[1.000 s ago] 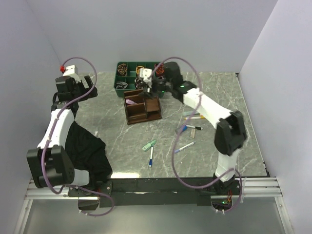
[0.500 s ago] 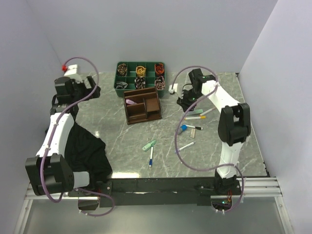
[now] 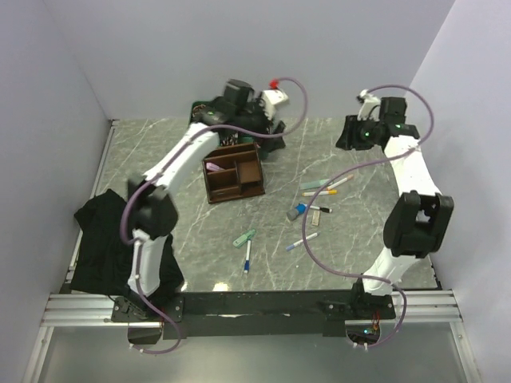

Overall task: Sort the stationery into containers
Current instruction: Pick up the pen from the center of the board.

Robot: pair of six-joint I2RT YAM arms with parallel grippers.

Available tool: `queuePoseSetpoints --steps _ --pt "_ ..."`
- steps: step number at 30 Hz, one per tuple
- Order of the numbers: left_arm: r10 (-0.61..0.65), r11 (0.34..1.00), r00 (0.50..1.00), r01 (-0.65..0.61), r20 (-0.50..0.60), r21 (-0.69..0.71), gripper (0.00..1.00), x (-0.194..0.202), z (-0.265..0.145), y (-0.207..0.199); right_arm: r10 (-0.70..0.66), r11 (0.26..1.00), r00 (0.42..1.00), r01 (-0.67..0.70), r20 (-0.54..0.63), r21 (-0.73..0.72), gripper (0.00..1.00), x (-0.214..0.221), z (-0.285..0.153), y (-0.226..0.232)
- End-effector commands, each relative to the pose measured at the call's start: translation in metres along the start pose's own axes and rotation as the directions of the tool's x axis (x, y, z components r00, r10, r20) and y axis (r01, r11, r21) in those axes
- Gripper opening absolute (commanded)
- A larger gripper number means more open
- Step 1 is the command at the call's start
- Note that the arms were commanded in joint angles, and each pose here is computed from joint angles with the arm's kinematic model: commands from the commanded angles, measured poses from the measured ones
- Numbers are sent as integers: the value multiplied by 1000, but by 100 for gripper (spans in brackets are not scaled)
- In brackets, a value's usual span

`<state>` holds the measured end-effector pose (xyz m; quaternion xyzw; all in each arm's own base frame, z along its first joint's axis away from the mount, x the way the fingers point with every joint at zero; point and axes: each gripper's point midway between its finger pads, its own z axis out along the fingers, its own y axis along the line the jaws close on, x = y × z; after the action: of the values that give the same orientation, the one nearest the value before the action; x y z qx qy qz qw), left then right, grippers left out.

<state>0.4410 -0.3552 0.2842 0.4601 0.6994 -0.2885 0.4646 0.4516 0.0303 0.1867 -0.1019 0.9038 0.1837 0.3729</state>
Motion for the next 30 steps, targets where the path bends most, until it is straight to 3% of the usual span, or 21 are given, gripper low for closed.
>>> queuePoseSetpoints --steps 1,6,11,16,23,30 --pt "2 990 999 3 -35 143 99 22 53 -21 105 978 970 -141 217 157 54 -41 -56 -26" --pt "-1 984 997 -12 77 175 99 24 112 -30 129 958 973 -172 189 231 54 -14 -75 -45" --pt "-58 989 987 36 152 144 81 40 157 -30 156 939 978 -189 135 286 54 25 -77 -48" --pt "-16 993 986 -5 165 122 83 41 191 -48 194 938 975 -216 107 271 54 49 -71 -43" --pt "77 995 996 -79 49 59 85 81 217 -59 234 934 970 -245 72 260 54 55 -70 -44" --pt "151 986 987 -145 -62 80 80 114 221 -62 269 939 960 -278 71 200 54 56 -67 -37"
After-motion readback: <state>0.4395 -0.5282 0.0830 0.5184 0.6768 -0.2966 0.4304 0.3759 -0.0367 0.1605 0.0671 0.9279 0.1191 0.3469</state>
